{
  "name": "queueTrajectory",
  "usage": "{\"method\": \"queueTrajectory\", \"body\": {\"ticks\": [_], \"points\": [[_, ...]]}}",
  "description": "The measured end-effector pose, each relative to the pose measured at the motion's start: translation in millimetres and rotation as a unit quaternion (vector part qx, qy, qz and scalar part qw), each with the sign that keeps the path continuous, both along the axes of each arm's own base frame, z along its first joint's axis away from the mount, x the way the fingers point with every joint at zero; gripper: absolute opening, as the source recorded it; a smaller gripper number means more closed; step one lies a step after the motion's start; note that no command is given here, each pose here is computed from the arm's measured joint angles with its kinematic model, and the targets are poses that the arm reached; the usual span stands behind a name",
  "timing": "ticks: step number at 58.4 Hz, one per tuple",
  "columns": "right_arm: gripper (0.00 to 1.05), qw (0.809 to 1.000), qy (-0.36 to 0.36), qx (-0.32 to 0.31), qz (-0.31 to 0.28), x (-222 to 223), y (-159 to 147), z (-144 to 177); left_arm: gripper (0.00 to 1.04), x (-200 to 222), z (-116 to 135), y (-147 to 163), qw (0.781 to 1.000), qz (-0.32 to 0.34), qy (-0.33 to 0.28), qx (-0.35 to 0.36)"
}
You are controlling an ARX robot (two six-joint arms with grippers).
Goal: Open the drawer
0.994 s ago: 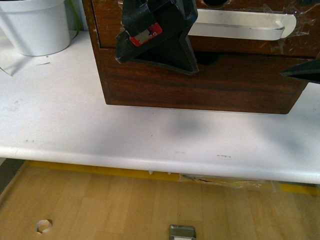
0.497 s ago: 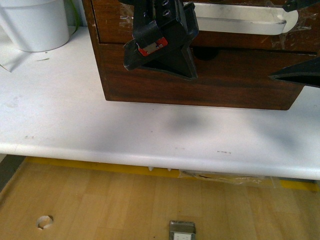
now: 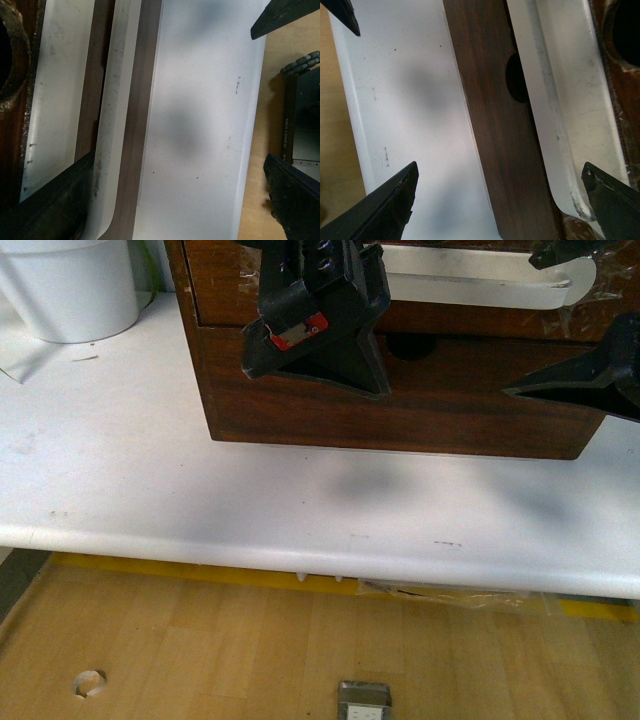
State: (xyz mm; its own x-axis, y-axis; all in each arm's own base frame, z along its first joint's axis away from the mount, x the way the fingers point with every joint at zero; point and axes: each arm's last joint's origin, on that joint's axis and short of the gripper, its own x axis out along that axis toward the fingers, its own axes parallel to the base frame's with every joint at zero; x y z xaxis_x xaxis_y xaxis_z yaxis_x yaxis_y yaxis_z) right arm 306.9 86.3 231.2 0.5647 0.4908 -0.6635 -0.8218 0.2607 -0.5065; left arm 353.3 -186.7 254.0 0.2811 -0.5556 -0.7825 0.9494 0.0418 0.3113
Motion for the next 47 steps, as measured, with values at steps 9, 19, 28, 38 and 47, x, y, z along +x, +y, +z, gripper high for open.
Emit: {"method": "queueTrajectory", "body": {"ticks": [9, 19, 28, 38, 47], "points": [[0.96, 1.000, 0.010, -0.003, 0.004, 2, 1, -4, 0.99, -1, -1, 2, 1.000, -0.007, 0.004, 0.005], [0.96, 1.000, 0.024, -0.002, 0.011, 4, 2, -4, 0.99, -1, -2, 4, 1.000, -0.014, 0.006, 0.007], [0.96, 0.999, 0.040, -0.009, 0.030, 1, 3, -3, 0.99, -4, -2, 6, 1.000, -0.025, 0.007, 0.015], [0.96, 0.997, 0.050, -0.018, 0.052, -8, 4, 0, 0.99, -13, -1, 10, 0.998, -0.042, 0.009, 0.036], [0.96, 0.996, 0.049, -0.022, 0.069, -18, 2, 1, 0.99, -25, -2, 16, 0.998, -0.054, 0.006, 0.031]]}}
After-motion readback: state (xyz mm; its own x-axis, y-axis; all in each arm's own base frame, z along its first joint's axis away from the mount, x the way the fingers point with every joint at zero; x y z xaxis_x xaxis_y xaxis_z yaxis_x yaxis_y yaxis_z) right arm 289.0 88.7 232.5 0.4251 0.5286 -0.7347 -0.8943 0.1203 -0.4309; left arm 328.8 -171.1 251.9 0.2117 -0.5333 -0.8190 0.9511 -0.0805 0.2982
